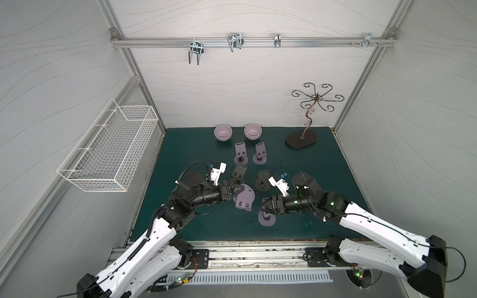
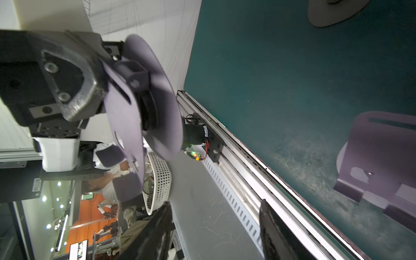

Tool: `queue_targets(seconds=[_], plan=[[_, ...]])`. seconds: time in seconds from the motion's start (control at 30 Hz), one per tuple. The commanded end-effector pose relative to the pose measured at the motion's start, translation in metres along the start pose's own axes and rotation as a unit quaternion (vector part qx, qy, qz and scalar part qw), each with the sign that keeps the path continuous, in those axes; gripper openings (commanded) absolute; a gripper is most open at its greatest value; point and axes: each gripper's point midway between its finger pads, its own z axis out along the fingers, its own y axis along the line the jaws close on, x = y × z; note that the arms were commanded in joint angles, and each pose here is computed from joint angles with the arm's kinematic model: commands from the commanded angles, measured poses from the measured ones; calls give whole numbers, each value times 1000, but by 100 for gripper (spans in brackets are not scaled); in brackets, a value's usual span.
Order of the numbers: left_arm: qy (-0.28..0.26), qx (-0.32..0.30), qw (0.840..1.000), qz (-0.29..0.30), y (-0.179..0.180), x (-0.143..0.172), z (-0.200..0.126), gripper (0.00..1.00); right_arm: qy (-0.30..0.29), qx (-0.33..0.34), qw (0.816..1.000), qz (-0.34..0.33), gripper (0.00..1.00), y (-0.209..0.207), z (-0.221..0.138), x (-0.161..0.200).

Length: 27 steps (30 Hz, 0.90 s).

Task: Open the phone stand

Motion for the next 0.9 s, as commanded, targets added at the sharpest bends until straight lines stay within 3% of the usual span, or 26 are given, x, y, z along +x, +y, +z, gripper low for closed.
queue_targets(seconds=[0.0,0.63,0.77,0.87], plan=[[-8,44,999,9,-26,-4,-7,0,-18,-38,999,-1,61,16,4,-9],[-3,75,997,13,-37,-2,-8,0,-5,-58,998,-7,58,24,34,-21],[-3,88,996,2,-36,0,-8,0,-11,-74,997,-2,55,30,38,-26],[-13,87,996,-1,-29,2,-10,0,-12,-100,995,2,46,37,42,-29]])
